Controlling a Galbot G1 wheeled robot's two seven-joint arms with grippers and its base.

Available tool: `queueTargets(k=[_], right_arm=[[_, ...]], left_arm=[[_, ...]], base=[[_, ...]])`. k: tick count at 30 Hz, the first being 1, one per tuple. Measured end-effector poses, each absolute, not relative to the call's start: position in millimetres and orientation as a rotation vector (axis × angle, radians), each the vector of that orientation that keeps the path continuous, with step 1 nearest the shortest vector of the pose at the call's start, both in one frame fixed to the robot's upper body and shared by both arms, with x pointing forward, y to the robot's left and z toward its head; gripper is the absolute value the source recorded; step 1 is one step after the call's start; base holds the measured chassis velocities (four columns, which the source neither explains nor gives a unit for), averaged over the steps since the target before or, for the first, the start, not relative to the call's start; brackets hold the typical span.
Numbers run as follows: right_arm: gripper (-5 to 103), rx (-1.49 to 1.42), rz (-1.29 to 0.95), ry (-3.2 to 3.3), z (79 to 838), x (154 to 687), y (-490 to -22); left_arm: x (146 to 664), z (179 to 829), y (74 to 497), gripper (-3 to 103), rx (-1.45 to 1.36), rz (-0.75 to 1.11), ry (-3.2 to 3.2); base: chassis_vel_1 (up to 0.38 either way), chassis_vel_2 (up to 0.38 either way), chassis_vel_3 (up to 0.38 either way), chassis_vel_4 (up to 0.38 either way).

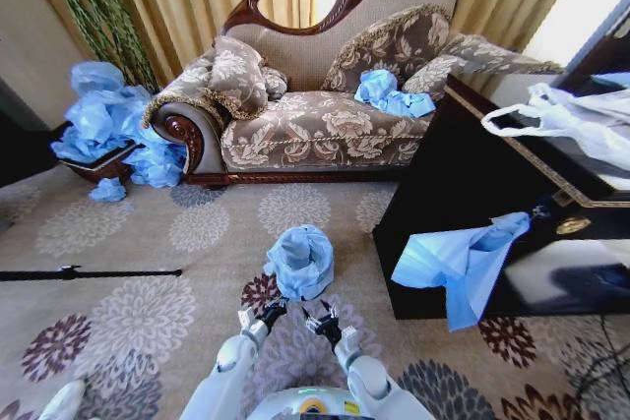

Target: Place a garbage bag over the trash bin.

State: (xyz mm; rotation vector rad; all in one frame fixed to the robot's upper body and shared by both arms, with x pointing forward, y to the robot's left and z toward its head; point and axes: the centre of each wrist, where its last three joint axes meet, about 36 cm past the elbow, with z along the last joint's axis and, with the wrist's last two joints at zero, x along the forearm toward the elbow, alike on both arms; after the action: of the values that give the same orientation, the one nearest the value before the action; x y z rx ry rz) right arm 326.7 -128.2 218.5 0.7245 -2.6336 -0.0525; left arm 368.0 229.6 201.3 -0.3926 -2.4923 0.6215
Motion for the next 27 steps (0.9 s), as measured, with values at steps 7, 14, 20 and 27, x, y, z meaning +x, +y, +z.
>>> queueTargets(k=[7,14,20,27], right_arm=[[100,0.722,-0.055,-2.651,224,332,-131],[100,0.708,-0.050,-2.665,228,335,-138],[100,0.695,-0.048,-2.670,228,332,-145],[100,0.675,-0.051,-2.682,229,331,-153]], left_arm=[[366,199,227,0,-0.337,0.611,-2.461],[361,217,236,14,-0.384,0.569,-2.532],[353,218,264,31,-0.504,0.357,-2.657],[341,214,295,58,-0.573,0.184,-2.699]], base=[[0.000,0.000,0.000,0.000],[0.000,0.000,0.000,0.000],[0.000,0.000,0.000,0.000],[0.000,0.000,0.000,0.000]])
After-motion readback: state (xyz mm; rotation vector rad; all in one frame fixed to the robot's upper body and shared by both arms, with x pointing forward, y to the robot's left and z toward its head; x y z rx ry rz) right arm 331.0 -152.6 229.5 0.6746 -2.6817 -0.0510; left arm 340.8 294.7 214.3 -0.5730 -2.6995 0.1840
